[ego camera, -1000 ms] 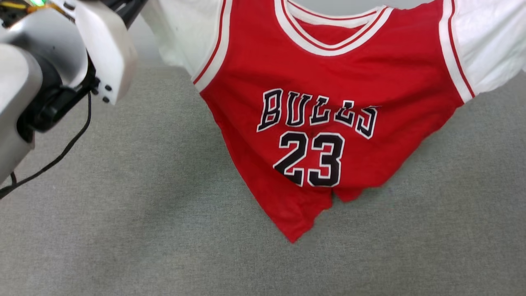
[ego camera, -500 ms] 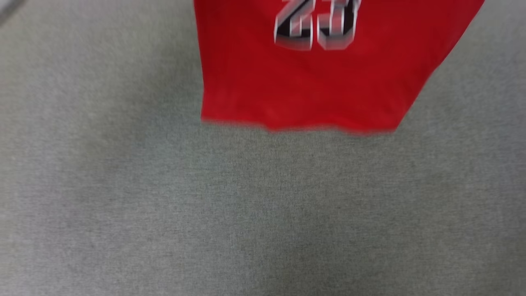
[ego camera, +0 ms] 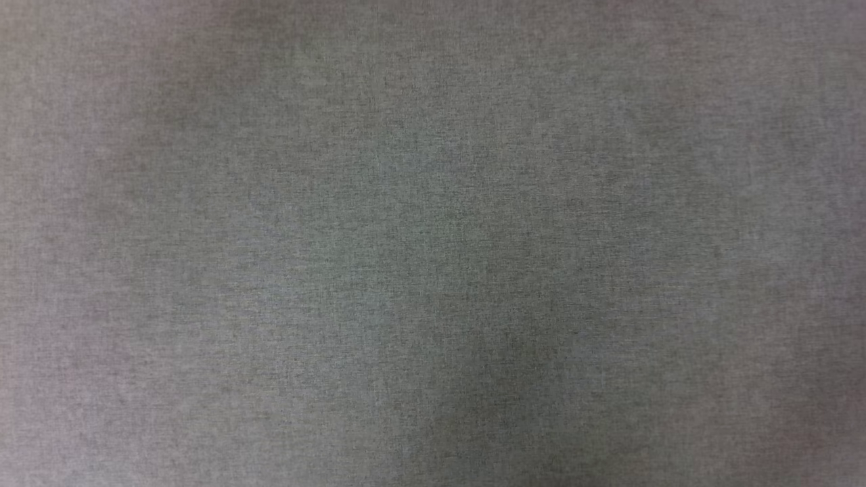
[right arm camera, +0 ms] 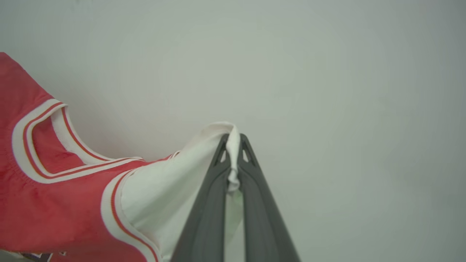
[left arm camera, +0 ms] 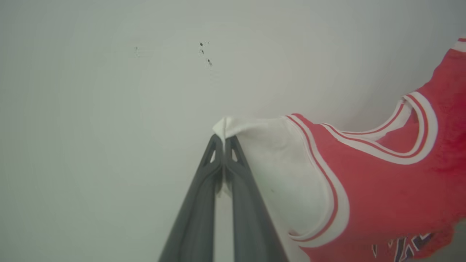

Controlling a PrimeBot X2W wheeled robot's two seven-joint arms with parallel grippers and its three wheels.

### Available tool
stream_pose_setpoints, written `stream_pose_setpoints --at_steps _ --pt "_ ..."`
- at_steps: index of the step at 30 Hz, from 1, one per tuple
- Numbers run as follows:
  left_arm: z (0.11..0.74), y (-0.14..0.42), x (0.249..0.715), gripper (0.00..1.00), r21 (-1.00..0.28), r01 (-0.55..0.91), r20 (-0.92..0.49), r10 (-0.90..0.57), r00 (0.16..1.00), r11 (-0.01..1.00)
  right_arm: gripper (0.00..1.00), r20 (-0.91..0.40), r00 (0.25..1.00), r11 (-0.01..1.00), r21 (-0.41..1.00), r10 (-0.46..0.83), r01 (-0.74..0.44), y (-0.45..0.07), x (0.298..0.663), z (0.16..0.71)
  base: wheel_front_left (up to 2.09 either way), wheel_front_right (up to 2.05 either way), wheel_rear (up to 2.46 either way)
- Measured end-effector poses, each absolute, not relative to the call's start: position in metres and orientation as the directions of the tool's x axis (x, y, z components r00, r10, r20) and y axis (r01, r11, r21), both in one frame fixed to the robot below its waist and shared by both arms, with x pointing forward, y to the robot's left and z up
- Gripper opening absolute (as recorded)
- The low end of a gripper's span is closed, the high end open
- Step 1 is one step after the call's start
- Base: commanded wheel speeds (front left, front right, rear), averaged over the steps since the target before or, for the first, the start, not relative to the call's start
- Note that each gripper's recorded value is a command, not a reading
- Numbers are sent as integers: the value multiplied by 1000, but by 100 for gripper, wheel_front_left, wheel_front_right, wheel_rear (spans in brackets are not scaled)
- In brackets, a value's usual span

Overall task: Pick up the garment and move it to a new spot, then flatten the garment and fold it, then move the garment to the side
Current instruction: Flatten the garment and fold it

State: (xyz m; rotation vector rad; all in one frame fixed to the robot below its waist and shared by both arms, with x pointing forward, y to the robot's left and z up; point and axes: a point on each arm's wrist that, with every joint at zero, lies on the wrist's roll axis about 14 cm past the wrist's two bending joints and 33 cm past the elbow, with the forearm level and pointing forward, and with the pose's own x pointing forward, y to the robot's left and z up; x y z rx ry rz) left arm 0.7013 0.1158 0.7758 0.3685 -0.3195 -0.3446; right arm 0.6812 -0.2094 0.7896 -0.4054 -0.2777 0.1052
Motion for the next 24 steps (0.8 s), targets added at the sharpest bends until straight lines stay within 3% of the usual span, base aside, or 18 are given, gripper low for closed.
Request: stream_pose_setpoints --at_steps 12,24 --pt "691 125 703 0 333 339 118 -395 911 880 0 71 975 897 -410 213 -166 -190 693 693 0 0 0" --pt "573 151 639 0 213 395 -44 -395 918 894 0 -163 928 873 -318 334 -370 -169 624 564 0 0 0"
